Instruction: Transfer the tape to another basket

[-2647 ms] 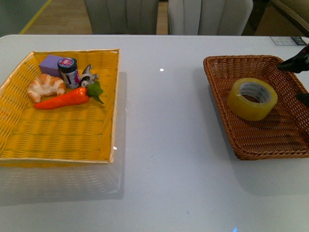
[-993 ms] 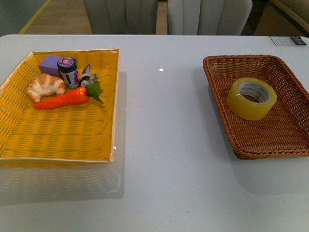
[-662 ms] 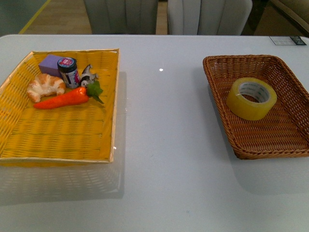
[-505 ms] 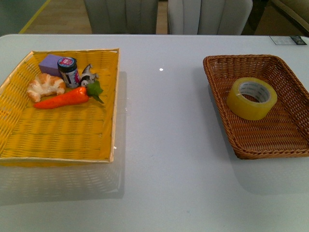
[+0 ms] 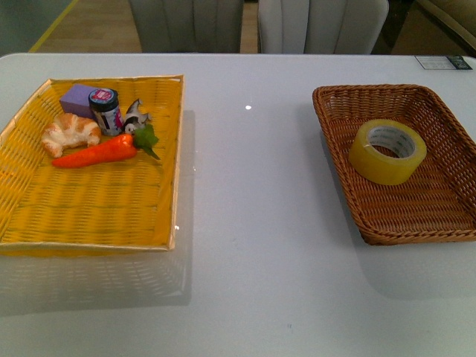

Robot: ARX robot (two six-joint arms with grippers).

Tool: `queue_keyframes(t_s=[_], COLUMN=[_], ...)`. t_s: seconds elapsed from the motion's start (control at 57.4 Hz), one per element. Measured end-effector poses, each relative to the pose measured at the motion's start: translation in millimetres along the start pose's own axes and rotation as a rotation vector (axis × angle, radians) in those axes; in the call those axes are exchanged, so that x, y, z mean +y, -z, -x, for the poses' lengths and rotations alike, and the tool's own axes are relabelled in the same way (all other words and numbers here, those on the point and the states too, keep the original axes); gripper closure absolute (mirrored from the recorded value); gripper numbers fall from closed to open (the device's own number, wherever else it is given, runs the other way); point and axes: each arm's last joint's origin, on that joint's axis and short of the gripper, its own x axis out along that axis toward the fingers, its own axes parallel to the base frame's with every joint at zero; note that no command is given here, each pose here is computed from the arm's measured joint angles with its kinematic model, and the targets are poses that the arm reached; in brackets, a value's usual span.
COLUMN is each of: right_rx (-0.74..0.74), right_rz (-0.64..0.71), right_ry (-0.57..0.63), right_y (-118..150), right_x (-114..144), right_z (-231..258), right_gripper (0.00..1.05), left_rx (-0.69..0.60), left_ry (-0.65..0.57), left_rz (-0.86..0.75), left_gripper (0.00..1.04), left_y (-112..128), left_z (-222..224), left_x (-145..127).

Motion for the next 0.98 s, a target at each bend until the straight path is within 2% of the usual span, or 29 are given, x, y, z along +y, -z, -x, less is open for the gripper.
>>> queue_keyframes(t_s=[0.261, 0.331, 0.975], right_rx=[0.000, 0.000, 0.000], right_rz=[0.000, 0.000, 0.000], right_ry=[0.000, 0.000, 0.000], right_y=[0.0, 0.0, 0.0], right_x=[0.0, 0.0, 0.0], right_z=[0.0, 0.0, 0.0], right_gripper=[0.17, 0.07, 0.09], left_rx=[0.000, 0.000, 0.000], left_ry=[0.000, 0.000, 0.000], left_rz=[0.000, -0.002, -0.002], left_gripper=[0.09, 0.09, 0.09], left_y=[0.0, 0.0, 0.0], left_z=[0.0, 0.0, 0.0], left_x=[0.0, 0.0, 0.0])
